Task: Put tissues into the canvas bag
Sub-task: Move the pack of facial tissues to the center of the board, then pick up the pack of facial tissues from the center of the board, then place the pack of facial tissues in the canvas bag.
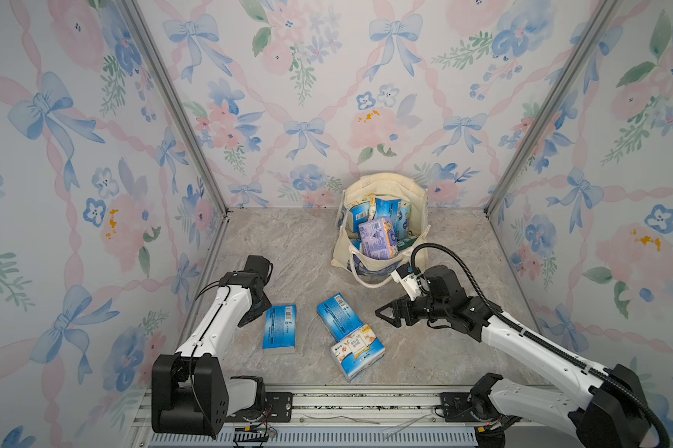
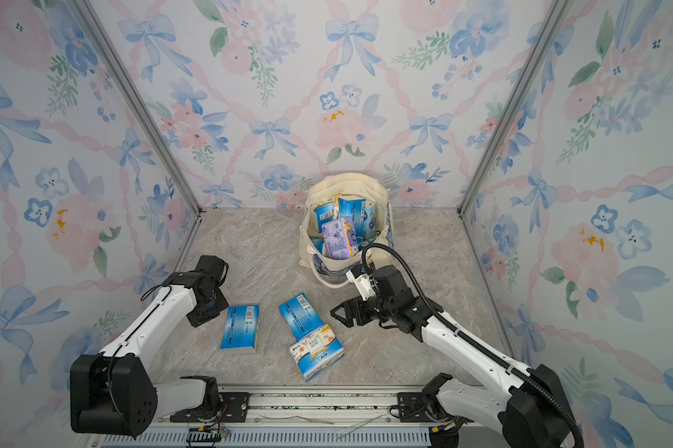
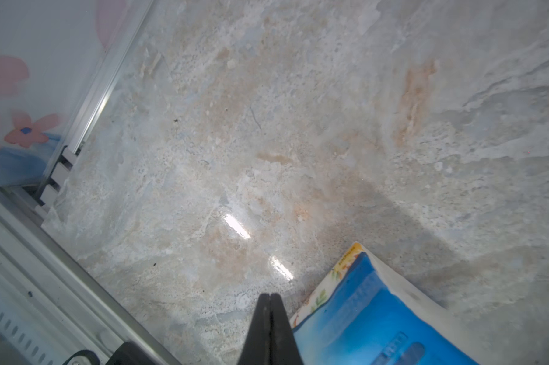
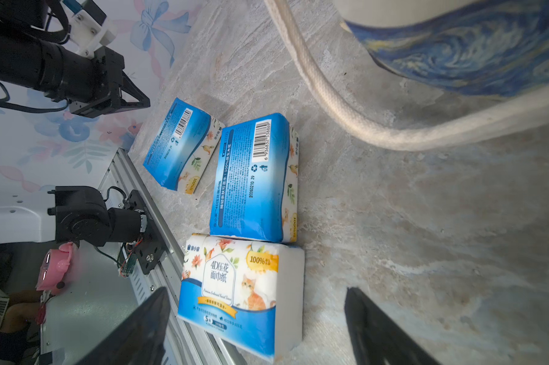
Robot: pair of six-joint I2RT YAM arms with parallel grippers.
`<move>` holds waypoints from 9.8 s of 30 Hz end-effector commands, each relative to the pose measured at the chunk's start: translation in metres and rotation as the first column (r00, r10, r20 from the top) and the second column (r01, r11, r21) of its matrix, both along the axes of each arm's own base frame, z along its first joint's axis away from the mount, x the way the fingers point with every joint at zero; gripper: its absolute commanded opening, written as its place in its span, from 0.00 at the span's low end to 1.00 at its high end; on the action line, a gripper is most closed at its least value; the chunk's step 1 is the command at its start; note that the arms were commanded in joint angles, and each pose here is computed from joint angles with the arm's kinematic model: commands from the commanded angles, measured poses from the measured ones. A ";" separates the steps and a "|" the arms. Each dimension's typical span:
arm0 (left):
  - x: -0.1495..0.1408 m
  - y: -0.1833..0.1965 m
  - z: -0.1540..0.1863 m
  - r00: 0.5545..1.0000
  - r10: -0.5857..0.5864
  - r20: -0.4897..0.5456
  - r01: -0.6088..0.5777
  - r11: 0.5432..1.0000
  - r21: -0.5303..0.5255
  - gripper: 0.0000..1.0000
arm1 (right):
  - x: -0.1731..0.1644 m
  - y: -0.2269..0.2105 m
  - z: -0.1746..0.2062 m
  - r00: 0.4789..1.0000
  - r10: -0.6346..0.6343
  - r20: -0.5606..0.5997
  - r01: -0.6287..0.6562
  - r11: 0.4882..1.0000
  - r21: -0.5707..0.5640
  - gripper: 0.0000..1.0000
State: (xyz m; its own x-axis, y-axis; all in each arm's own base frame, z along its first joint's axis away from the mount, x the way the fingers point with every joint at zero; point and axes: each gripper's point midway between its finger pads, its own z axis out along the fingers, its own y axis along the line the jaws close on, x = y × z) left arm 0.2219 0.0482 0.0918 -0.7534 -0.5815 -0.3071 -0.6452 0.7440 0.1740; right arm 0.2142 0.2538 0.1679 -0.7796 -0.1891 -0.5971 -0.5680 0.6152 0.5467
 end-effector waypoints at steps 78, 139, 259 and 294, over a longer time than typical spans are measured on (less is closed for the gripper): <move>0.065 -0.260 0.031 0.551 -0.785 0.283 0.834 0.533 -0.146 0.00 | -0.003 -0.062 -0.109 0.844 -0.348 -0.409 0.382 0.924 0.001 0.99; 0.059 -0.360 -0.062 0.511 -0.791 0.337 0.827 0.346 -0.443 0.00 | -0.005 -0.035 -0.155 0.786 -0.328 -0.523 0.393 0.919 0.014 0.98; 0.309 -0.288 0.197 0.284 -0.670 0.685 0.800 0.560 0.216 0.43 | 0.246 -0.117 0.131 0.842 -0.227 0.490 0.540 0.345 -0.768 0.49; 0.232 -0.216 0.255 0.333 -0.627 0.704 0.669 0.684 0.292 0.26 | 0.120 -0.036 0.224 0.858 -0.164 0.487 0.238 0.967 -0.094 0.94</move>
State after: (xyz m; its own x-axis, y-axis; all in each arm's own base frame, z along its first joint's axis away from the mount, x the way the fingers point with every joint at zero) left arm 0.4741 -0.1839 0.3466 -0.4295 -0.0074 -0.9030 0.2093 0.9719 -0.1075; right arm 0.3567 0.1946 0.4112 -0.3924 -0.1904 -0.8999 -0.4666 0.8843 0.0163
